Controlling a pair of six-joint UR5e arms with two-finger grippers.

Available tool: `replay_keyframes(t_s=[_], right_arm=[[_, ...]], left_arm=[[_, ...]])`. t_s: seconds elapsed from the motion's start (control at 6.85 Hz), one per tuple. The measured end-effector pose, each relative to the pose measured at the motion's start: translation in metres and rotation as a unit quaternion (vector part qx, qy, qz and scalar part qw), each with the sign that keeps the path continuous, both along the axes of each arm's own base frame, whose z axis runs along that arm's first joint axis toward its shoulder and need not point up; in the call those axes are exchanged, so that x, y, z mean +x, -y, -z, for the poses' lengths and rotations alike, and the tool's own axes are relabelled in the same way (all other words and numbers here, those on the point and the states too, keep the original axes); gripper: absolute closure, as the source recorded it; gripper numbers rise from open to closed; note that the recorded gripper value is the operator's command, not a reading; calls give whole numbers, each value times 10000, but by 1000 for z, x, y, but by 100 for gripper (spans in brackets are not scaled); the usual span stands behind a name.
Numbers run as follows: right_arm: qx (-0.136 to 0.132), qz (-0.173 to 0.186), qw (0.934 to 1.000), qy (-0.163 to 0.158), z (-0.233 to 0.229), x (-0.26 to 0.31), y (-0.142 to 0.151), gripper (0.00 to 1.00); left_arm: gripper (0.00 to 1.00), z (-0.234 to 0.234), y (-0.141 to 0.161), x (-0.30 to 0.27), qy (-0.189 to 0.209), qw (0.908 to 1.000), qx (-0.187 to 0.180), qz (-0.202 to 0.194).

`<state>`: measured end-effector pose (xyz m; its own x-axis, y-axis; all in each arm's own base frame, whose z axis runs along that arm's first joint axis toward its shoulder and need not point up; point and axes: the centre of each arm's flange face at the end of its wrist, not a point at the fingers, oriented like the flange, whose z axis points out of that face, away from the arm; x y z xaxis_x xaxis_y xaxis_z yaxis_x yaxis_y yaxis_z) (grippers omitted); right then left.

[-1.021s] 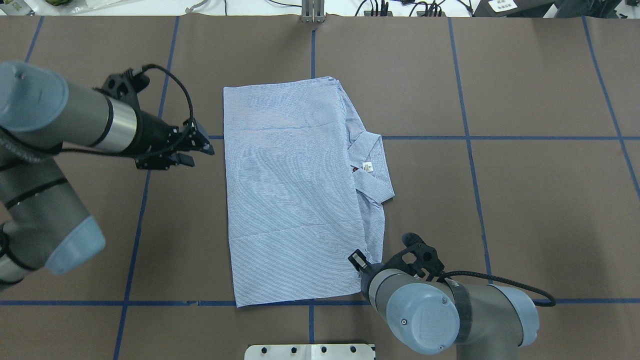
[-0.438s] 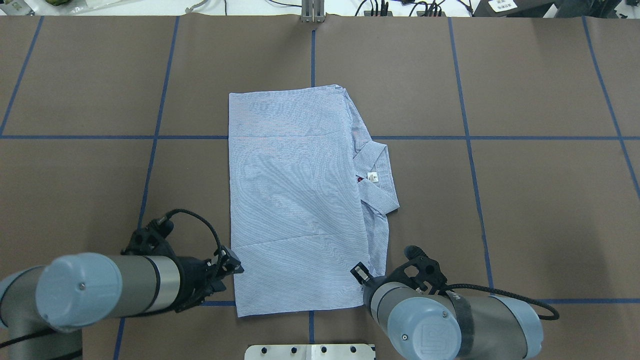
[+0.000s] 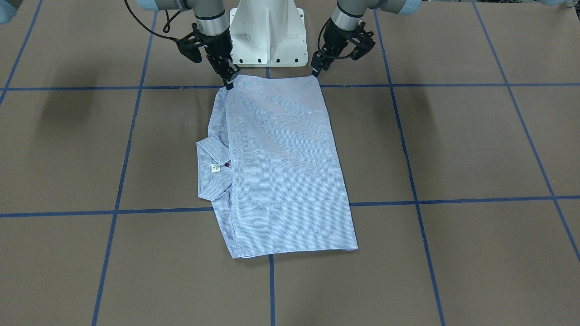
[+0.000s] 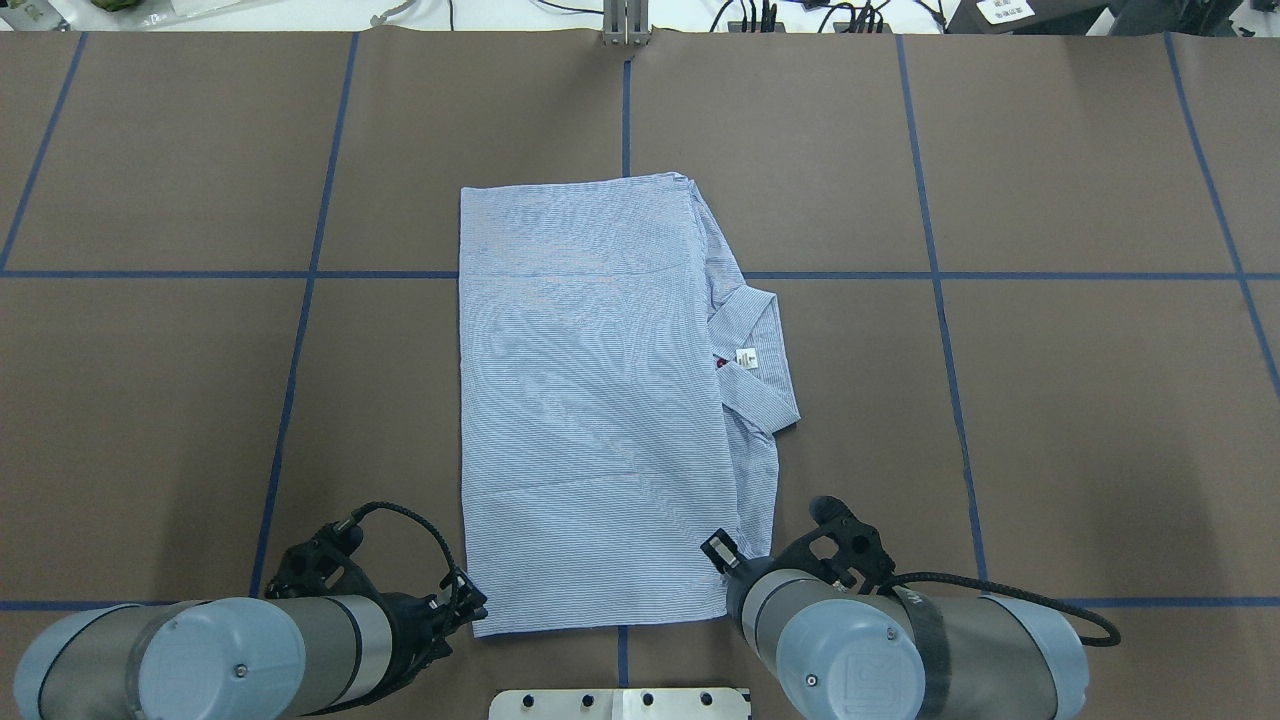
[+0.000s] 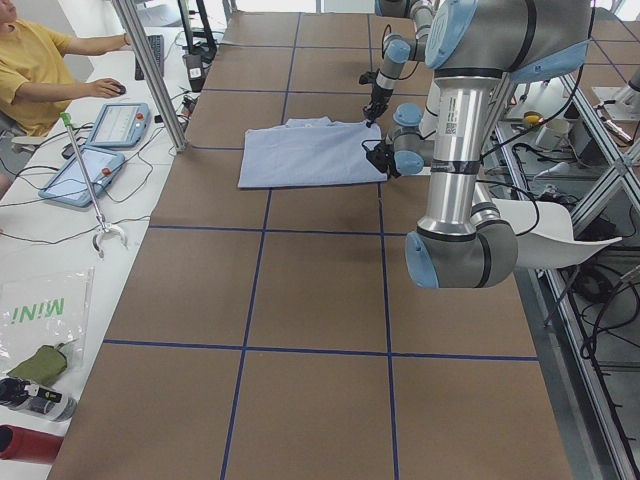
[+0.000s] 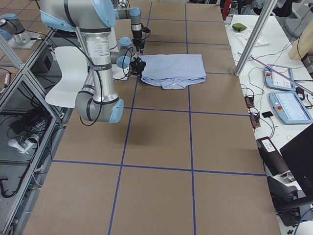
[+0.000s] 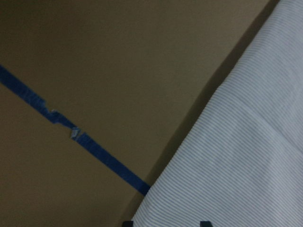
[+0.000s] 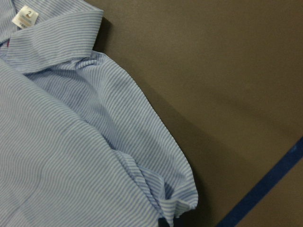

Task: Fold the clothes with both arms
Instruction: 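Lower the left gripper to the shirt's near corner beside the right gripper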

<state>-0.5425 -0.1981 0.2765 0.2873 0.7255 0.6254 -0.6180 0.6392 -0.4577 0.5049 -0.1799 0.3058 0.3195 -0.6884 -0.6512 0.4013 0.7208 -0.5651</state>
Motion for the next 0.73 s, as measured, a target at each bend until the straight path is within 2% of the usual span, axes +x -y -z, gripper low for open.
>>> replay_keyframes(t_s=[0.58, 0.73], right_arm=[[-15, 22, 10000, 30, 2, 0, -1, 100], [-15, 20, 10000, 28, 2, 1, -1, 100]], left_arm=[[48, -5, -6, 16, 95, 9999, -18, -51], [59, -6, -5, 26, 123, 9999, -10, -59]])
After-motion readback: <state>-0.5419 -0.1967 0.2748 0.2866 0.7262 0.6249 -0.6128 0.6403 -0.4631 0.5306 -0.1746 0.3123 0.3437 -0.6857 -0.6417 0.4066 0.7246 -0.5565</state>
